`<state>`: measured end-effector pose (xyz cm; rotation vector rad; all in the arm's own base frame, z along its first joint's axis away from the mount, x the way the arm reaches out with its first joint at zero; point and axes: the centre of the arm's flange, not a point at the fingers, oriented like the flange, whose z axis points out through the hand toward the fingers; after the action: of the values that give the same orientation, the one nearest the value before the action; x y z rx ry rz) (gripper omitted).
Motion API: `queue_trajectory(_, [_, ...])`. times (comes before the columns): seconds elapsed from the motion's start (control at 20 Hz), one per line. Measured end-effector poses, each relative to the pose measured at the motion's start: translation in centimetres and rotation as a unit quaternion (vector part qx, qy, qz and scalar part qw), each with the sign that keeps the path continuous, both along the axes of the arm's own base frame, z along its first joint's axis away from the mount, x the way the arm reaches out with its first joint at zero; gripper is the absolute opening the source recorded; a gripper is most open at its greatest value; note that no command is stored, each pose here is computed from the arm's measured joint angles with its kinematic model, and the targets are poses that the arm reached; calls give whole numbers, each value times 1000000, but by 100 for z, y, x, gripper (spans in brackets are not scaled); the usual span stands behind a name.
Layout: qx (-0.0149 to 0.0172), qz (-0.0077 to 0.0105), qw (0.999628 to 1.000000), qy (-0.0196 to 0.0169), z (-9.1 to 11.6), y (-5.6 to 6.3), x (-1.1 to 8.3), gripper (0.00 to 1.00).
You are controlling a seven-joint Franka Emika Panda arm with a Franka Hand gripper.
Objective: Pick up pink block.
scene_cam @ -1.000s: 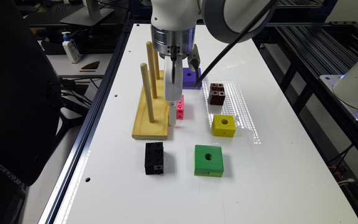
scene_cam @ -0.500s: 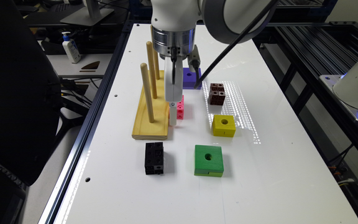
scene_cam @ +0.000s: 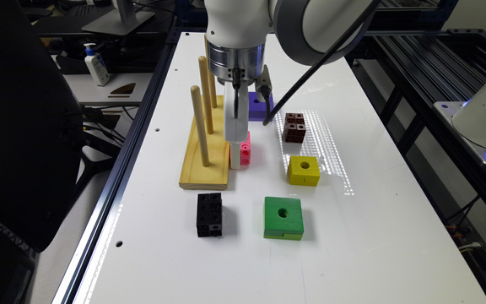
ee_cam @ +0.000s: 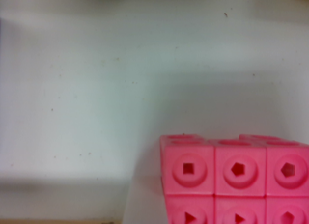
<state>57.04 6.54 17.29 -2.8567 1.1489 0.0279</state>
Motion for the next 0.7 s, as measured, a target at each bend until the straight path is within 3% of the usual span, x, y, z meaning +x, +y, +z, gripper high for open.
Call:
queue_trajectory(0.3, [-818,-1588,999998,-204,2,-21,2,0])
queue_trajectory(0.55, [-1243,-1364,999997,-1270,50,-22,5,0])
queue_trajectory(0.7, [-2989,-328,999992,-2697,235,-24,22,0])
